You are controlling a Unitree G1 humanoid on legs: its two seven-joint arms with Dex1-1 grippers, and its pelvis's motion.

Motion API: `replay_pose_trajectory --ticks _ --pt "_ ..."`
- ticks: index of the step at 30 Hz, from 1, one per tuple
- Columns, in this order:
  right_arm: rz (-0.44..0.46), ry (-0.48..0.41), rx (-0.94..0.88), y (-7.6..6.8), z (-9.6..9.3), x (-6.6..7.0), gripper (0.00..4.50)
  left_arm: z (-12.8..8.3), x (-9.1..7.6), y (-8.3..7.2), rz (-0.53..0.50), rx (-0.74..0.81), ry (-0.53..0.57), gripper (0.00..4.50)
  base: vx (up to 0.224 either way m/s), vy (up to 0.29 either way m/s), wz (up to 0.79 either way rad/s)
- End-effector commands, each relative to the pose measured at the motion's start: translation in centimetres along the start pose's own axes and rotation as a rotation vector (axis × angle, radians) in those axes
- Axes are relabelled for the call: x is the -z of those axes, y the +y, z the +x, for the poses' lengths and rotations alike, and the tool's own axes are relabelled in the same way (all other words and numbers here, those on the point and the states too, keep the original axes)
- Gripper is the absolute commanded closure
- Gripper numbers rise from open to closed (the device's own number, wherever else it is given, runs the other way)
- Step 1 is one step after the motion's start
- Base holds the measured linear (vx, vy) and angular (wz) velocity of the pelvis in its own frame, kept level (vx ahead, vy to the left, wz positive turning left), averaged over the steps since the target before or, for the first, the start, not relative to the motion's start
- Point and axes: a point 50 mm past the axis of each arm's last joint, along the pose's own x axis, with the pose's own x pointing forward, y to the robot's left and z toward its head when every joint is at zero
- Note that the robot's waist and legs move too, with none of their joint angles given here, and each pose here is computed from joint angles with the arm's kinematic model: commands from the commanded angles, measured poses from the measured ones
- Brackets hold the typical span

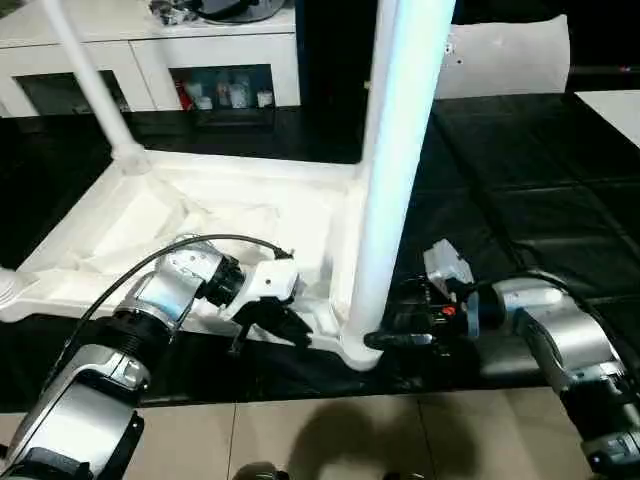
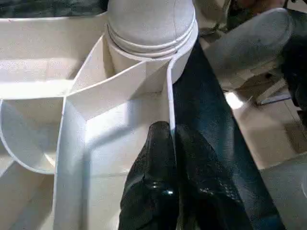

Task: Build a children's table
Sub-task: Rotate leg to tighten

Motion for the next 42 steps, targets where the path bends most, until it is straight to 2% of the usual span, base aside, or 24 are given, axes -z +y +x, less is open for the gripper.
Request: replay_pose_trajectory --ticks 1,7,13,19,23,25,26,28,31,34,35,40,42 --pt "0.009 -0.003 -0.054 0.0 0.5 -0.2 1.25 1.4 -0.3 -0.7 0.052 0.118 0.039 4.50 0.000 0.000 0.00" --pt "0.027 0.007 -0.116 0.3 0.7 -0.1 1.68 1.7 -0.4 -0.9 0.066 0.137 0.047 4.50 0.000 0.000 0.00" --pt "0.057 0.011 -0.155 0.6 0.8 0.1 2.32 1.6 -0.3 -1.0 0.061 0.139 0.052 4.50 0.000 0.000 0.00" --pt "0.086 -0.008 -0.156 0.8 0.8 0.2 2.45 1.5 -0.2 -1.0 0.036 0.130 0.031 4.50 0.000 0.000 0.00" --pt "0.117 -0.063 -0.099 0.9 1.0 -0.1 2.46 1.7 -0.7 -0.4 -0.021 0.075 -0.032 4.50 0.000 0.000 0.00" --pt "0.126 -0.070 0.041 0.3 1.6 -0.1 2.46 2.0 -0.9 0.5 -0.059 -0.015 -0.040 4.50 0.000 0.000 0.00" --pt "0.126 -0.070 0.041 0.3 1.6 -0.1 2.46 2.0 -0.9 0.5 -0.059 -0.015 -0.040 4.50 0.000 0.000 0.00" --pt "0.145 -0.072 0.238 -0.7 2.8 0.0 2.46 2.4 -1.4 1.9 -0.138 -0.143 -0.079 4.50 0.000 0.000 0.00" --pt "0.201 -0.116 0.398 -1.8 3.9 -0.4 2.48 2.5 -2.3 3.1 -0.204 -0.245 -0.121 4.50 0.000 0.000 0.00" --pt "0.255 -0.102 0.606 -3.3 5.1 -0.6 2.50 2.7 -3.1 4.7 -0.270 -0.393 -0.136 4.50 0.000 0.000 0.00" --pt "0.255 -0.102 0.606 -3.3 5.1 -0.6 2.50 2.7 -3.1 4.7 -0.270 -0.393 -0.136 4.50 0.000 0.000 0.00" --pt "0.338 -0.100 0.891 -5.1 6.2 -0.6 2.50 3.0 -3.8 6.5 -0.376 -0.632 -0.164 4.50 0.000 0.000 0.00" --pt "0.323 -0.099 0.925 -5.2 6.5 -0.8 2.50 3.1 -4.0 6.7 -0.389 -0.662 -0.169 4.50 0.000 0.000 0.00"
